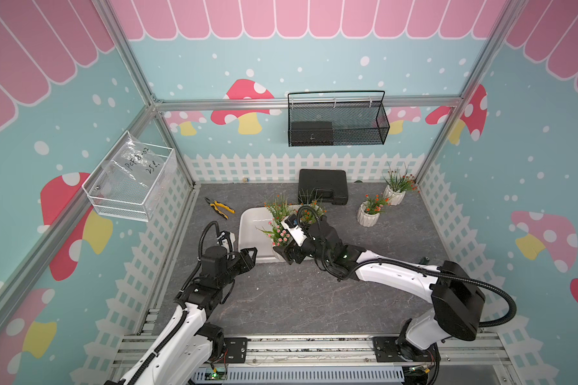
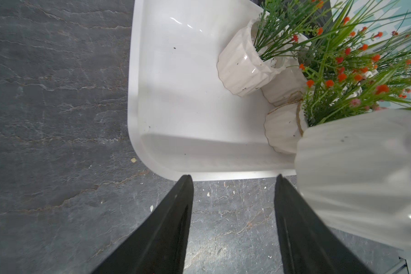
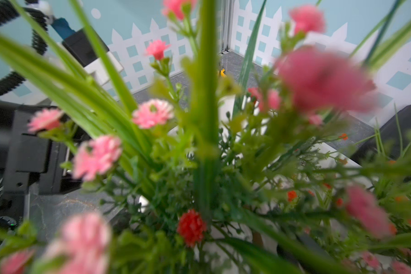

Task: Put the potted gypsophila into the storage box
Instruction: Place the baby's breath potted plant at the storage box.

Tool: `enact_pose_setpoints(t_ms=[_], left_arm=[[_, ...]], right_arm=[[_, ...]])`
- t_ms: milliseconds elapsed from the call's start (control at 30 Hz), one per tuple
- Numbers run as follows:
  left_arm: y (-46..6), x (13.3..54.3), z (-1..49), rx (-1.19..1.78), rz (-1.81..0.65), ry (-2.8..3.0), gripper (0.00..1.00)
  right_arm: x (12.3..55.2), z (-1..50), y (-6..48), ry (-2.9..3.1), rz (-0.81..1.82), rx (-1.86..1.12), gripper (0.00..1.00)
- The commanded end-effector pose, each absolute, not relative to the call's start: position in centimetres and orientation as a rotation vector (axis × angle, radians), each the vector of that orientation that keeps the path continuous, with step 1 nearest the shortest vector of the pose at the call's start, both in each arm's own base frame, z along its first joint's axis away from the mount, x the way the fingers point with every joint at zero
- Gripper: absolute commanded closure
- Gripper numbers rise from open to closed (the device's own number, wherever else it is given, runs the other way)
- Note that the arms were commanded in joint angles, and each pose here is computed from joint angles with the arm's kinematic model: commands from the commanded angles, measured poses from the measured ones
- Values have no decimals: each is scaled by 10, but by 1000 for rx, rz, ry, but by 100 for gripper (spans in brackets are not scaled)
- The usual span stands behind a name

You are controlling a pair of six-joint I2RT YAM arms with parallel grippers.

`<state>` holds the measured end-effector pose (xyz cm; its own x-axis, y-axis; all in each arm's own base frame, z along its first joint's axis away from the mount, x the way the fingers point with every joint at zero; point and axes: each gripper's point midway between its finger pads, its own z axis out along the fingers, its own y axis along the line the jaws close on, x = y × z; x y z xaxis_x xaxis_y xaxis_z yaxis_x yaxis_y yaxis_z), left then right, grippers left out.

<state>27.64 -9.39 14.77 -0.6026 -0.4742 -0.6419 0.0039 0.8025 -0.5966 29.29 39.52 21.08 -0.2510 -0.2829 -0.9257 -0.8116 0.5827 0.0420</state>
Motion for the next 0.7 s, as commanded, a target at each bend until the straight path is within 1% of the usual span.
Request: enact_pose_setpoints(t_ms=[0,300,667], left_arm=[[-94,274,149,-323,-712,2116,44],[-97,274,146,-317,-725,2122,44],[-98,275,146,-312,-731,2125,44]], right_arm=[[311,249,407,1701,665,-781,29],[330,232,419,1744,632,-744,29],[355,210,418,1808,528,-642,28]])
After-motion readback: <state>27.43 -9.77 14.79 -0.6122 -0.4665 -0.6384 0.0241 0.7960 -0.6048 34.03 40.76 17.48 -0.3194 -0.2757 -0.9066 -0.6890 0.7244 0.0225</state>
